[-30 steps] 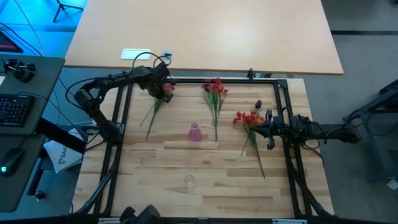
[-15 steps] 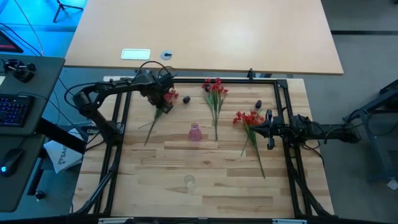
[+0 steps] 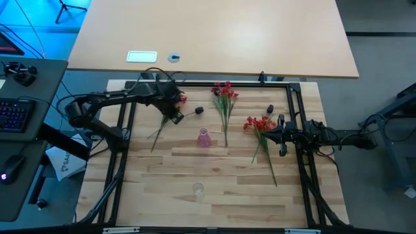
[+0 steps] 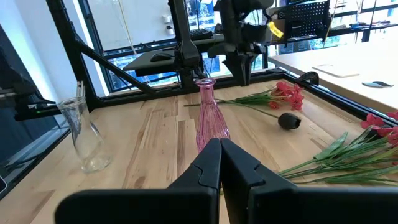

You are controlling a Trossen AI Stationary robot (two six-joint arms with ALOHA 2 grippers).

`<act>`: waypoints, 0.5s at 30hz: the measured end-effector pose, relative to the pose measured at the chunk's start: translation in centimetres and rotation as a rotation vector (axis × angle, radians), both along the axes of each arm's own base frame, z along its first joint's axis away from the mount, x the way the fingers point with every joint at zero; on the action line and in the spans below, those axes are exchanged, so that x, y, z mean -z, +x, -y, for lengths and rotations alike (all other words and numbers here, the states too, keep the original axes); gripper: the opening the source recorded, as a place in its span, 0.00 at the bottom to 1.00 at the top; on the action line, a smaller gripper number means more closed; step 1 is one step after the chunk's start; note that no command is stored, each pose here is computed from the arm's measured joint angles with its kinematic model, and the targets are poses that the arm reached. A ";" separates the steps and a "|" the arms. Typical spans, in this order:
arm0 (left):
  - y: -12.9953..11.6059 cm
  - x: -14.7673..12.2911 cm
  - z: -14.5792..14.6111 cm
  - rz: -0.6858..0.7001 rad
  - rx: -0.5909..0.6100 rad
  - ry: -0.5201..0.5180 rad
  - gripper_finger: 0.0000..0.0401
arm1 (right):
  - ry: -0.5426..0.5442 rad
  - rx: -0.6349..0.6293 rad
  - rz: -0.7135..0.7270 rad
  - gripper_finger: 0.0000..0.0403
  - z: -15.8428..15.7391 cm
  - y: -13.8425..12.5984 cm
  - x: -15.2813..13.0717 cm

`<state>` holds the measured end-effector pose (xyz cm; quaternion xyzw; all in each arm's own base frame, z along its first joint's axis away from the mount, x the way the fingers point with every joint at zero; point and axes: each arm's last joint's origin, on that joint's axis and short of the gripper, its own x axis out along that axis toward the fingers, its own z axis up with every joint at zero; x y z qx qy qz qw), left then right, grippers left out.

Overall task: Sort flowers into vase by color
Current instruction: Put the top left black tulip into the pink vase

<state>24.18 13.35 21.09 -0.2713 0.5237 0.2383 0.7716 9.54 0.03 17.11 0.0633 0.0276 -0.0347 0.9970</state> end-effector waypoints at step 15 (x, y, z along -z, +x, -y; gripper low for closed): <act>6.6 4.1 -2.6 -0.315 0.328 0.084 0.43 | 0.000 0.000 0.000 0.00 0.0 0.0 0.0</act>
